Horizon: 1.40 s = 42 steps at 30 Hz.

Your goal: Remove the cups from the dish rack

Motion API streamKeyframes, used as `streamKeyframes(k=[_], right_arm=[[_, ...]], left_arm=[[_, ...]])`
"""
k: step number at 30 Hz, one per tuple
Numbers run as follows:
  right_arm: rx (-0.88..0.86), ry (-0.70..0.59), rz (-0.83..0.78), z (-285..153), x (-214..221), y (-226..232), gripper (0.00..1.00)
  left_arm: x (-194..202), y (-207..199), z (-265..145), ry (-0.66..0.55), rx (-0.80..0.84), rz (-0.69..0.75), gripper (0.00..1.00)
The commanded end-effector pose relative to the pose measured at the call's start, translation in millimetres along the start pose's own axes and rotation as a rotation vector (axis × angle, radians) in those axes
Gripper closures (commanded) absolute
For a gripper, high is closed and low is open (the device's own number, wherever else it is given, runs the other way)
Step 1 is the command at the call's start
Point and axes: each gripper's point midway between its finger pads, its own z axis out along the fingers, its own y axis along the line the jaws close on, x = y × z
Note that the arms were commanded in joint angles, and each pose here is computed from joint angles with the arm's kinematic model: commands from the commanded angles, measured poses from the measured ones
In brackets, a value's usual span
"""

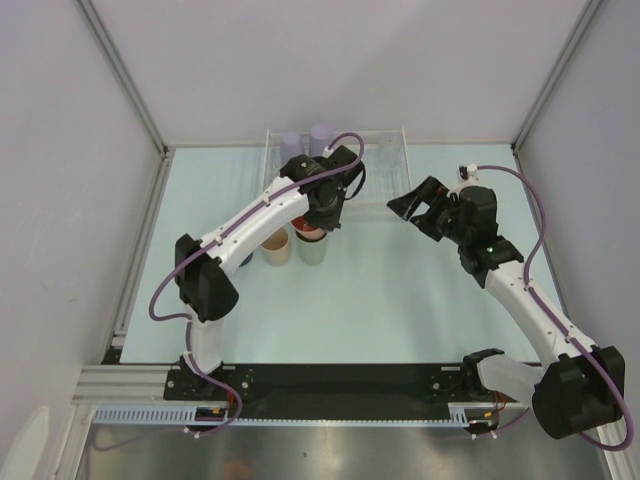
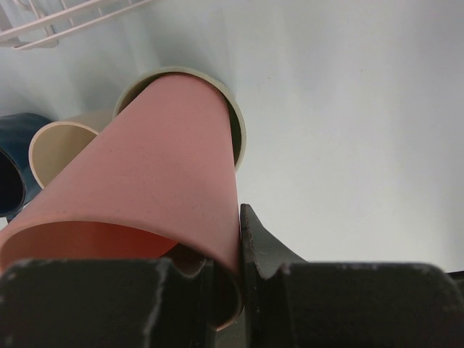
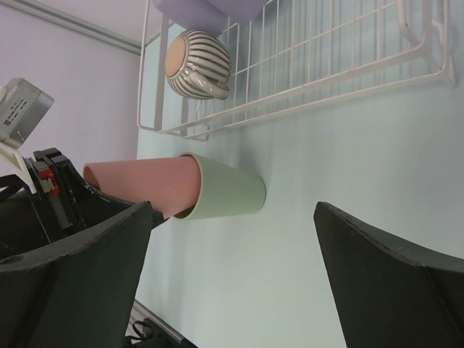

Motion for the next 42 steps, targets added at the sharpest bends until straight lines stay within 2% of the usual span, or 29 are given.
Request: streamKeyframes(k=[1, 7, 11, 13, 16, 17, 20, 28, 33, 37, 39, 40, 42], right_arm=[[-0.026, -0.025, -0.011, 0.2, -4.4, 3.3, 0.0], [-0.021, -0.022, -0.004, -0.1, -2.4, 0.2, 0.0], [-0.023, -0.024, -0.002, -0.6, -3.4, 0.5, 0.0], [-0.023, -0.024, -0.003, -0.1, -3.2, 0.5, 0.0], [-0.023, -0.02, -0.001, 0.6, -2.1, -0.1, 0.0], [-0.024, -0.021, -0.001, 0.3, -2.3, 0.3, 0.01], [-0.022, -0.019, -0.002, 0.7, -1.6, -0.7, 0.0], [-0.03, -0.018, -0.003, 1.7, -2.9, 1.7, 0.0], [-0.034, -0.023, -0.014, 2.6, -6.7, 4.7, 0.0], [-0.003, -0.034, -0.064, 6.9, -17.3, 7.4, 0.0], [0.022, -0.047, -0.116, 15.2, -32.5, 15.9, 0.0], [0.089, -0.036, -0.17, 18.8, -30.8, 7.4, 0.0], [0.128, -0.041, -0.235, 33.8, -46.0, 15.5, 0.0]], left_arm=[[0.1, 3.8, -4.4, -0.014, 0.004, 0.006, 0.99], [10.8, 7.1, 5.1, 0.016, -0.016, 0.009, 0.98], [12.6, 7.1, 7.4, 0.016, -0.016, 0.005, 0.81], [11.5, 6.0, 7.5, 0.013, -0.011, 0.005, 0.8], [6.6, 6.8, 3.5, -0.005, -0.014, 0.001, 0.62], [3.9, 7.0, 1.2, -0.016, -0.014, -0.003, 0.51], [-3.7, 9.1, -5.5, -0.049, -0.022, -0.008, 0.41], [-24.4, 10.6, -29.5, -0.138, -0.016, -0.035, 0.38], [-46.5, 6.3, -70.1, -0.262, 0.021, -0.065, 0.36], [-61.1, 11.1, -117.3, -0.43, 0.084, -0.125, 0.25], [-64.3, 12.0, -119.9, -0.506, 0.122, -0.158, 0.18], [-65.8, 20.7, -143.4, -0.573, 0.166, -0.188, 0.14], [-65.0, 24.7, -142.8, -0.615, 0.211, -0.224, 0.11]])
